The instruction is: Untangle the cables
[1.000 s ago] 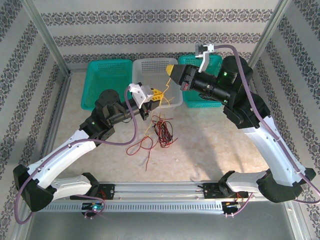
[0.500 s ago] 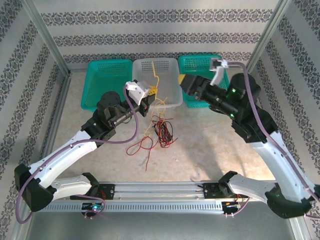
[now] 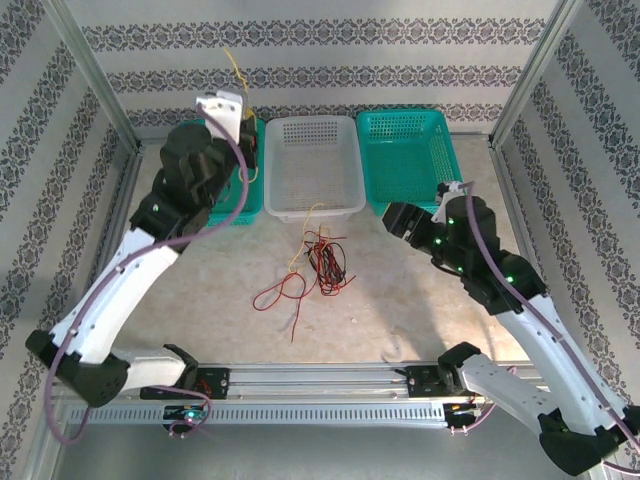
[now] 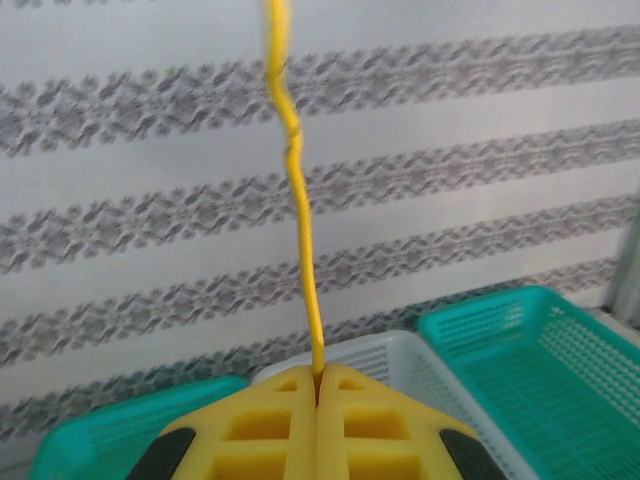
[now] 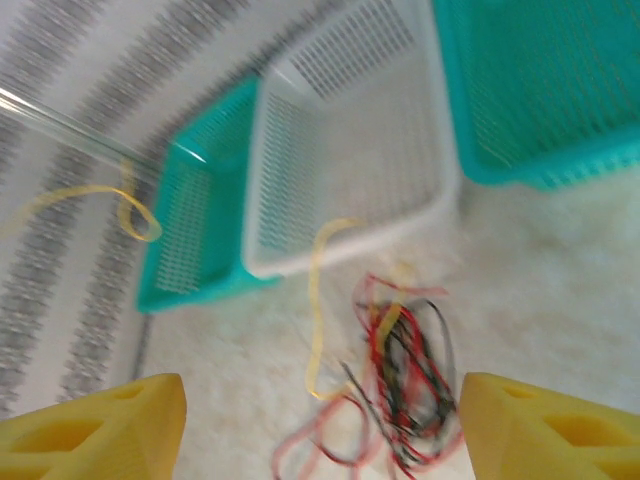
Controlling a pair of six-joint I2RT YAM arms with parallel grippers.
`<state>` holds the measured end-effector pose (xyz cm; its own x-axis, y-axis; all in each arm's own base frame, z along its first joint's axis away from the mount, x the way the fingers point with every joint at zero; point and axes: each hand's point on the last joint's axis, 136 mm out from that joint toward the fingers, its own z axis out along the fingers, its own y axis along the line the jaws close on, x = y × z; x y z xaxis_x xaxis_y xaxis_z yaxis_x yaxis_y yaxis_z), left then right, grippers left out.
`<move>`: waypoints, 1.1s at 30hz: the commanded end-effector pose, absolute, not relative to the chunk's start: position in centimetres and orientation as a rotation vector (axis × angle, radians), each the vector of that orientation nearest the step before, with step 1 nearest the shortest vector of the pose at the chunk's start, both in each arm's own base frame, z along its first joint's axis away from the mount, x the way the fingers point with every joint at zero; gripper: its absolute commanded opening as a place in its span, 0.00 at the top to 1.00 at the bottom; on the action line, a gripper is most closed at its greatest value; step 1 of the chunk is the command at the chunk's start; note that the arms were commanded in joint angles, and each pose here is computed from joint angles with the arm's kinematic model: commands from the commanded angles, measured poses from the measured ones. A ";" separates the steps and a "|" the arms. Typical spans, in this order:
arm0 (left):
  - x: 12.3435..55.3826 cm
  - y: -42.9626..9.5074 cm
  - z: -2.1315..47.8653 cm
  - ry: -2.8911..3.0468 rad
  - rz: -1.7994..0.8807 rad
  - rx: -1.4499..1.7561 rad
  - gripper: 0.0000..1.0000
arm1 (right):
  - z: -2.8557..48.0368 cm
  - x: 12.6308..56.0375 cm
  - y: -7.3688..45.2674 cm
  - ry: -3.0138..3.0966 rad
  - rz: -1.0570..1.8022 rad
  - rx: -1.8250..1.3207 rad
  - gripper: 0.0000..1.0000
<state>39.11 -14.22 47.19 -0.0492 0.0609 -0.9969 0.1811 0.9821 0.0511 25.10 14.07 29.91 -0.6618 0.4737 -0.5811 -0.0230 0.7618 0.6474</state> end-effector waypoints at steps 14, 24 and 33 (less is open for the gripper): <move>52.0 -5.3 38.2 2.096 0.180 0.078 1.00 | 27.1 23.4 18.1 2.287 0.880 0.246 0.33; 54.8 -3.1 29.1 2.318 0.327 0.121 1.00 | 26.4 23.5 18.8 2.315 0.886 0.241 0.34; 56.8 -0.7 26.4 2.315 0.495 -0.017 0.32 | 26.4 23.3 18.7 2.320 0.879 0.238 0.35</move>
